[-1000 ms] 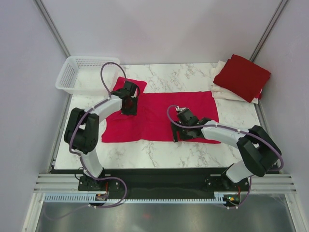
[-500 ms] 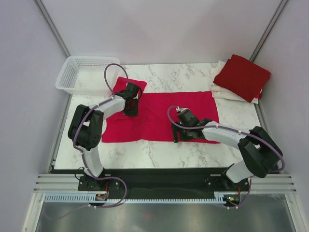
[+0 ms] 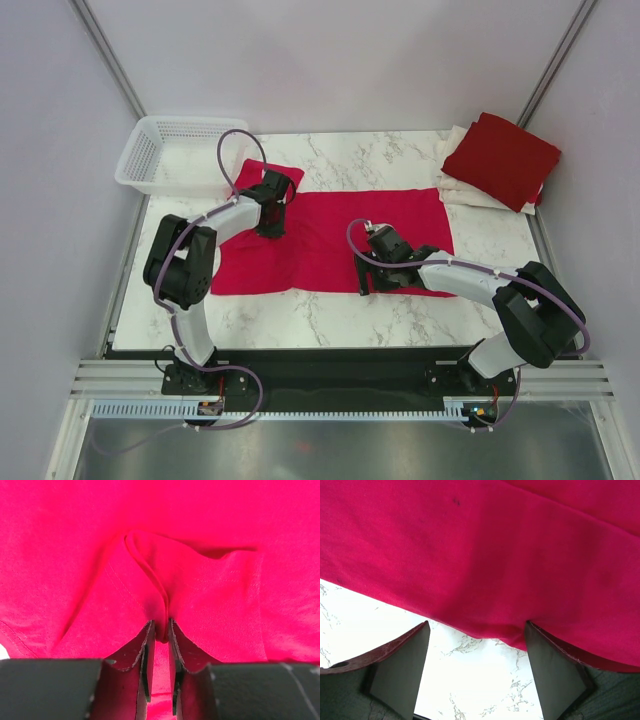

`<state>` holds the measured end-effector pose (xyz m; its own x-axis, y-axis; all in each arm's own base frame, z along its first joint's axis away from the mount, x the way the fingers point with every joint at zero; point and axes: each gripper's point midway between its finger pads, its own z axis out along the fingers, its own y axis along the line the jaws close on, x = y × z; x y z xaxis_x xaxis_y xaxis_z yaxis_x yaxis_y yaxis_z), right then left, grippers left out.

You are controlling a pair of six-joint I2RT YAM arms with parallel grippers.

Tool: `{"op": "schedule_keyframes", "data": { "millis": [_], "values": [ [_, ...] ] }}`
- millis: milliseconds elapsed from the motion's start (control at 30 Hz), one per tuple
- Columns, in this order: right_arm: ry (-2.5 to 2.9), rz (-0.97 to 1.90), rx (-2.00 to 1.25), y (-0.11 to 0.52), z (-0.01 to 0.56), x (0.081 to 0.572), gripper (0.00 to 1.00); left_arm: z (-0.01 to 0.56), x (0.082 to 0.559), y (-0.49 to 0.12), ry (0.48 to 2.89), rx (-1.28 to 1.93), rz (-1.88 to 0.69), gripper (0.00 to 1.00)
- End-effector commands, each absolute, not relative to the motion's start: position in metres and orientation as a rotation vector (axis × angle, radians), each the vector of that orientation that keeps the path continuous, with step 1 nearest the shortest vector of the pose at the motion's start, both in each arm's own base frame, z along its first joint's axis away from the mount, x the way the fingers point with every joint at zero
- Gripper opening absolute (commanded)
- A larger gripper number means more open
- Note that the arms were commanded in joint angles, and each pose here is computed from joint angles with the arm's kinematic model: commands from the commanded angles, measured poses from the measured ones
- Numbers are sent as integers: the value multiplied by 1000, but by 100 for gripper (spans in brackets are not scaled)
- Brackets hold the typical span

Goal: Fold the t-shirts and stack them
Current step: Fold the tshirt

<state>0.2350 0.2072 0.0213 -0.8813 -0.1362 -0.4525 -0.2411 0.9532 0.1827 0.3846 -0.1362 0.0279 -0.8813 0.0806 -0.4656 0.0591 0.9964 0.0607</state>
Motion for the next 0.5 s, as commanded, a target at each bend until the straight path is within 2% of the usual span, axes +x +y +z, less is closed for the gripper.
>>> {"op": "schedule_keyframes", "data": {
  "millis": [0,200,300,467],
  "values": [
    [2752,249,-282,189,0,215,85,47,405,-141,2573,69,60,23],
    [2760,243,-287,189,-3,214,85,65,409,-140,2538,77,66,17],
    [2760,240,-285,189,-5,215,85,66,411,-137,2531,88,91,2],
    [2764,234,-291,189,-6,214,85,64,410,-134,2540,111,114,2]
  ]
}}
